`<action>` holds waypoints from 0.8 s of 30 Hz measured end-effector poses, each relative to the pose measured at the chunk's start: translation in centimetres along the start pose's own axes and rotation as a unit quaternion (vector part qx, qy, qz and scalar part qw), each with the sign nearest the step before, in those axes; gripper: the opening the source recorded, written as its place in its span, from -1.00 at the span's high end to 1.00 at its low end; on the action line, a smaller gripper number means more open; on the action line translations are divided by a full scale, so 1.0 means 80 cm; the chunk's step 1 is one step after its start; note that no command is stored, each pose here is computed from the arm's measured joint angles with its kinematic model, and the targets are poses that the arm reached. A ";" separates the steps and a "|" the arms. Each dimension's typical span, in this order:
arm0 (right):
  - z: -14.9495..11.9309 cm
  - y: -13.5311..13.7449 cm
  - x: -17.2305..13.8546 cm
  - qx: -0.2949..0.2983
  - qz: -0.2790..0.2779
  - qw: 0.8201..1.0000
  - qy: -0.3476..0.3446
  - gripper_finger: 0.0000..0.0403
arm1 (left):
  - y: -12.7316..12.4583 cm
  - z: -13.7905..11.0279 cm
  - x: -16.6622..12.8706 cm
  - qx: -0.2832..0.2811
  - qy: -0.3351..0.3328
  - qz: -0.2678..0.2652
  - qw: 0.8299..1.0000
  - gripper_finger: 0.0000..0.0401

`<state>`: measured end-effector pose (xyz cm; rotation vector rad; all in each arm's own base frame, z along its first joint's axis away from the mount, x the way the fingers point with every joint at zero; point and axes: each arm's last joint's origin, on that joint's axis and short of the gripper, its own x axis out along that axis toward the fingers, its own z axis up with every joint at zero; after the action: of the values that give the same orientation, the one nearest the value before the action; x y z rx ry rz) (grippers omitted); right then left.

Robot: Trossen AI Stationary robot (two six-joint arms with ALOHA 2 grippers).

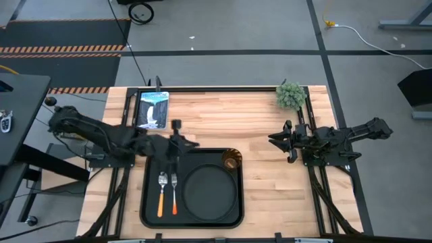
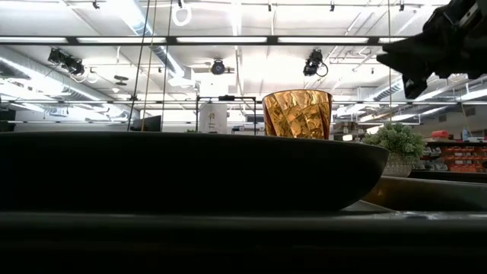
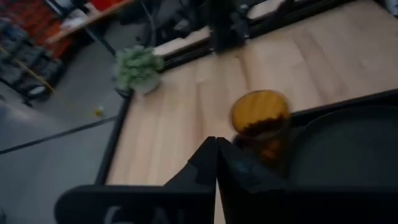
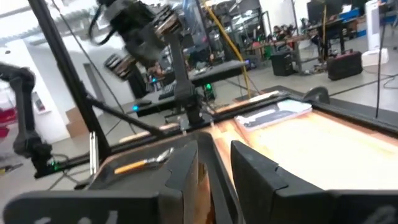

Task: Pick and place plate/cup/fork/spoon on tray
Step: Return to Home Position

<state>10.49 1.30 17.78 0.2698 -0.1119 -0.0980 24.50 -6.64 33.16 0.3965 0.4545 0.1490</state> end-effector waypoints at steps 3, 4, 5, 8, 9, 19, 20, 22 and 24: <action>-0.004 -0.004 0.001 -0.007 -0.005 1.000 0.015 0.51 | 0.016 -0.027 -0.018 -0.008 -0.035 0.024 0.999 0.97; -0.005 -0.006 0.001 -0.012 -0.011 1.000 0.018 0.52 | 0.022 -0.036 -0.026 -0.012 -0.050 0.033 0.998 0.97; -0.005 -0.007 0.001 -0.019 -0.017 1.000 0.018 0.52 | 0.027 -0.045 -0.032 -0.022 -0.066 0.042 0.997 0.97; -0.003 -0.012 0.002 -0.031 -0.038 0.999 0.010 0.53 | 0.038 -0.073 -0.048 -0.056 -0.113 0.063 0.990 0.95; -0.002 -0.015 0.003 -0.031 -0.053 0.998 0.007 0.54 | 0.041 -0.081 -0.053 -0.066 -0.128 0.068 0.987 0.95; 0.000 -0.028 0.001 -0.046 -0.179 0.983 -0.018 0.54 | 0.043 -0.156 -0.086 -0.157 -0.201 0.065 0.965 0.97; 0.000 -0.028 0.001 -0.046 -0.179 0.983 -0.018 0.54 | 0.042 -0.163 -0.088 -0.162 -0.207 0.065 0.963 0.97; 0.000 -0.028 0.001 -0.046 -0.179 0.983 -0.018 0.54 | 0.041 -0.174 -0.095 -0.183 -0.223 0.065 0.955 0.97; 0.000 -0.028 0.001 -0.046 -0.179 0.983 -0.018 0.54 | 0.039 -0.186 -0.099 -0.206 -0.242 0.059 0.946 0.97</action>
<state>10.40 -0.85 17.22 0.1927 -0.0934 -0.4648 10.52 -0.56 25.35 0.0389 -0.0913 0.2485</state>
